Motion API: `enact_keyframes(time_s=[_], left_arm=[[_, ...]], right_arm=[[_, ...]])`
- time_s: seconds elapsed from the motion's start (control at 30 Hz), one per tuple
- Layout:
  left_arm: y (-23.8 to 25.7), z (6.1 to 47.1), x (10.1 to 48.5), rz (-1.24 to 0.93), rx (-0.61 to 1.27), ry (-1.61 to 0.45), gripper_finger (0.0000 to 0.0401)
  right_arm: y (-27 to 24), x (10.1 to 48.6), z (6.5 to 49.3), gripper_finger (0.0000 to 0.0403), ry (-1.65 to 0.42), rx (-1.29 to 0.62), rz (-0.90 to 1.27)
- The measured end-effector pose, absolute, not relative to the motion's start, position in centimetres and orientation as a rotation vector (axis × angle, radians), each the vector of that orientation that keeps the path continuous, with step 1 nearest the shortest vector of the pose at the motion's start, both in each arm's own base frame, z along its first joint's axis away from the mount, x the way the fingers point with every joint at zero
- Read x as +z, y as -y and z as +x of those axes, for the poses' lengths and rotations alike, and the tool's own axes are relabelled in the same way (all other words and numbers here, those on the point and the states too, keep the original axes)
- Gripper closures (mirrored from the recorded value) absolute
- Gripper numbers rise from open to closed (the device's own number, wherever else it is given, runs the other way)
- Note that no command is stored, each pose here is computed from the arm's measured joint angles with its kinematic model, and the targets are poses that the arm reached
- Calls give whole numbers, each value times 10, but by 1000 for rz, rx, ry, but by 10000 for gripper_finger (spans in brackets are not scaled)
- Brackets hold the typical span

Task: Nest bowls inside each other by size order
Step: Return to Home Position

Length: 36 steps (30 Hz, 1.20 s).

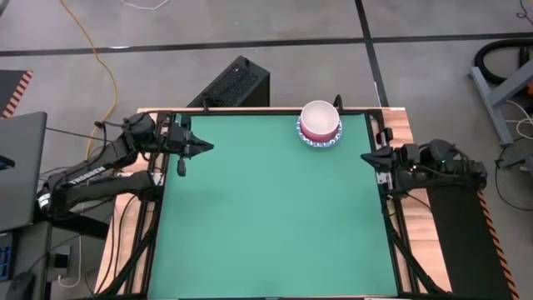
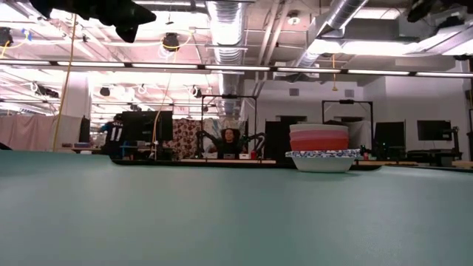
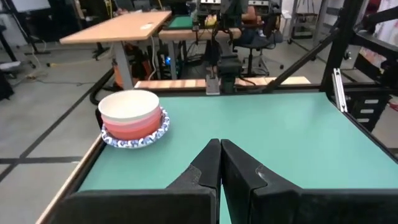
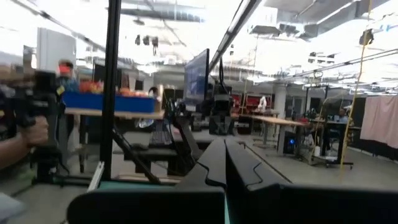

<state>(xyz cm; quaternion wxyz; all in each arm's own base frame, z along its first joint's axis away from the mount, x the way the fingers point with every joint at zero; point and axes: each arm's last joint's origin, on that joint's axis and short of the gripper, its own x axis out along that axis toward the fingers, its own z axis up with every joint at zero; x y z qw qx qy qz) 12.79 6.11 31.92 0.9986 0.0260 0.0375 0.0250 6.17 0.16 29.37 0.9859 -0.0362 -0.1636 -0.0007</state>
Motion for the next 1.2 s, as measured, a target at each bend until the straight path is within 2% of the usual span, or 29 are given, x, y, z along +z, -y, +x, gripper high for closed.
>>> enact_keyframes(time_s=[0.17, 0.47, 0.63, 0.9, 1.2], left_arm=[[-66, 128, 305, 55, 74, -48, 401], [-68, 121, 254, -41, 102, -2, 401], [-62, 115, 245, -34, 48, 14, 401], [-57, 106, 216, -63, 75, 49, 401], [-52, 98, 179, -129, 98, 101, 401]], right_arm=[[-1, 281, 55, 392, 372, -3, -66], [-1, 259, 66, 392, 280, -21, -55], [-1, 242, 75, 392, 248, -23, -39], [-2, 211, 88, 392, 245, -18, 11], [-2, 208, 89, 392, 273, -17, 15]])
